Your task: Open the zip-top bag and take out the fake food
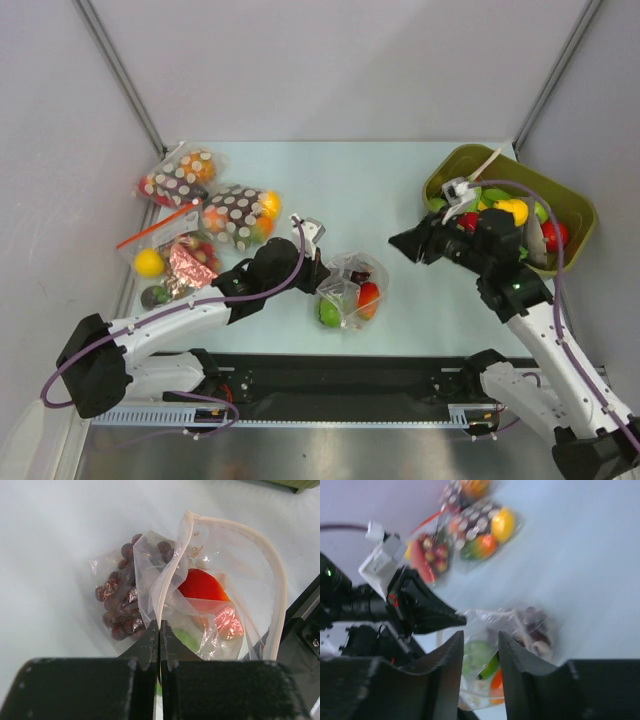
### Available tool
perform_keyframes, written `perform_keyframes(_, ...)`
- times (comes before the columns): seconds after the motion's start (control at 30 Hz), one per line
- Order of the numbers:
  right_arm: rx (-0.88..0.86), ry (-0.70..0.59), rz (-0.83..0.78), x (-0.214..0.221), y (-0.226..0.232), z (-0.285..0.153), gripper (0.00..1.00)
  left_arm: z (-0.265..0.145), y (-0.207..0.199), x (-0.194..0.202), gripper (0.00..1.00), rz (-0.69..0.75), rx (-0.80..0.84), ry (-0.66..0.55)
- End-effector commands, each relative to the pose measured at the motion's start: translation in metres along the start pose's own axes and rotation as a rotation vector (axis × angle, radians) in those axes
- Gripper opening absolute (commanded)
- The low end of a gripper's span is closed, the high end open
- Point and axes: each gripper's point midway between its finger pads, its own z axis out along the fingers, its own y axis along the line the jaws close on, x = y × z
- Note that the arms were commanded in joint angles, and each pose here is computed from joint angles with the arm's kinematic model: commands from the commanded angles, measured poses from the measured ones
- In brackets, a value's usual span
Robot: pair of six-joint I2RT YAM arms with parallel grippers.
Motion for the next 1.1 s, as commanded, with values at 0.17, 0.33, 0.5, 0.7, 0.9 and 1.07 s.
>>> perform_keyframes(0.17,-0.146,0.328,0.128,0.112,0.047,0.018,0.32,0.0,-0.009,-0.021,0.0,-0.01,0.03,-0.053)
perform_keyframes(0.33,-0.123,0.403,0.164,0.144,0.041,0.027,0.31,-0.002,-0.009,-0.018,0.0,-0.012,0.03,-0.051)
perform_keyframes(0.5,0.028,0.45,0.118,0.166,0.012,0.036,0.3,-0.006,-0.008,-0.017,0.0,-0.011,0.032,-0.055)
perform_keyframes(0.7,0.112,0.509,0.083,0.187,-0.001,0.041,0.29,-0.005,-0.014,-0.012,0.0,-0.009,0.067,-0.036)
perform_keyframes(0.9,0.168,0.578,0.058,0.212,-0.004,0.047,0.29,-0.002,-0.021,-0.01,0.0,-0.022,0.109,-0.046)
perform_keyframes(1.07,0.241,0.603,0.034,0.226,-0.009,0.05,0.36,0.0,-0.022,-0.004,0.0,-0.024,0.121,-0.034)
